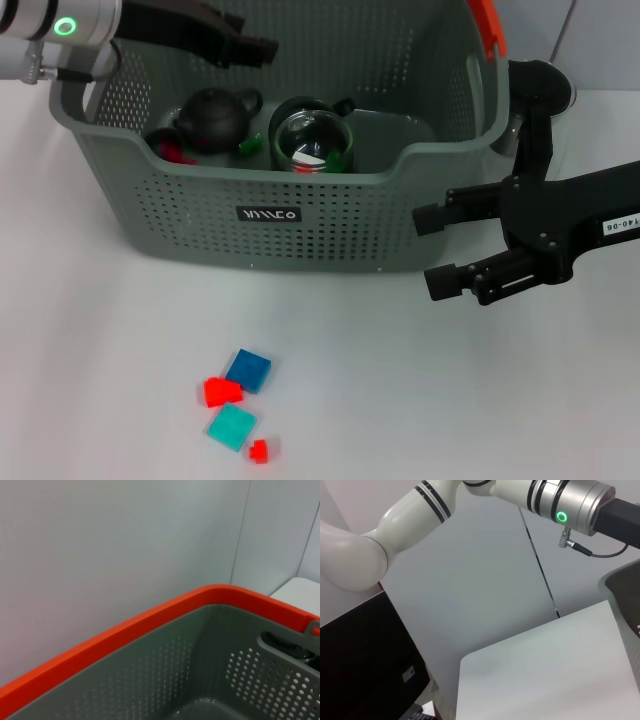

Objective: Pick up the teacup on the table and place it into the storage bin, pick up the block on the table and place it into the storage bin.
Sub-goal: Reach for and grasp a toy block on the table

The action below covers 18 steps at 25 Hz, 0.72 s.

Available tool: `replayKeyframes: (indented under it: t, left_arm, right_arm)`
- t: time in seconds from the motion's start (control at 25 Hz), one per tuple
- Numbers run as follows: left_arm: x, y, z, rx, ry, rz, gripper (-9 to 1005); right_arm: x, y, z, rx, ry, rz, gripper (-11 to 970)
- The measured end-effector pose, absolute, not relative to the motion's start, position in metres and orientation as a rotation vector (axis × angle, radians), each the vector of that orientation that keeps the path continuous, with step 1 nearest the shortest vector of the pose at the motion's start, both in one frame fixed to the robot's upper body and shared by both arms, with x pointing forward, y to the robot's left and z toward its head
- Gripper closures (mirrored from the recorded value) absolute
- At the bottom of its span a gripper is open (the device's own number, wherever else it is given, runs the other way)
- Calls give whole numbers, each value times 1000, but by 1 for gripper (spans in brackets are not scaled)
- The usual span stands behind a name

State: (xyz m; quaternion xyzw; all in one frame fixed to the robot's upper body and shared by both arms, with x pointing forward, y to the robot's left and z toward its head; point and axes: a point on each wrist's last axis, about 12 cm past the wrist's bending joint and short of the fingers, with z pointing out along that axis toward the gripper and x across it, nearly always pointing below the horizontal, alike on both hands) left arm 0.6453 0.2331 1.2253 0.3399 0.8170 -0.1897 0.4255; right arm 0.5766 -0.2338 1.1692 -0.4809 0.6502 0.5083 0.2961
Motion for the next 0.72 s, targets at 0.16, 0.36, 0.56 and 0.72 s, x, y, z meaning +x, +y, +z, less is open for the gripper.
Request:
replayKeyframes:
  t: [0.16, 0.36, 0.56, 0.72]
  left_arm:
    - [636, 238, 1240, 857, 2003, -457, 451]
    - [598, 244, 1263, 936, 1925, -509, 227]
    - [556, 252, 1258, 1021, 1920, -606, 49]
    - [529, 260, 1245, 1127, 1918, -662, 44]
  right_arm:
    - [577, -235, 1170, -1283, 1724, 1348, 19]
    - [577, -237, 1172, -1287, 1712, 1349, 19]
    - [577, -241, 1174, -1295, 1716, 1337, 18]
    - [577, -243, 1175, -1302, 1716, 1337, 18]
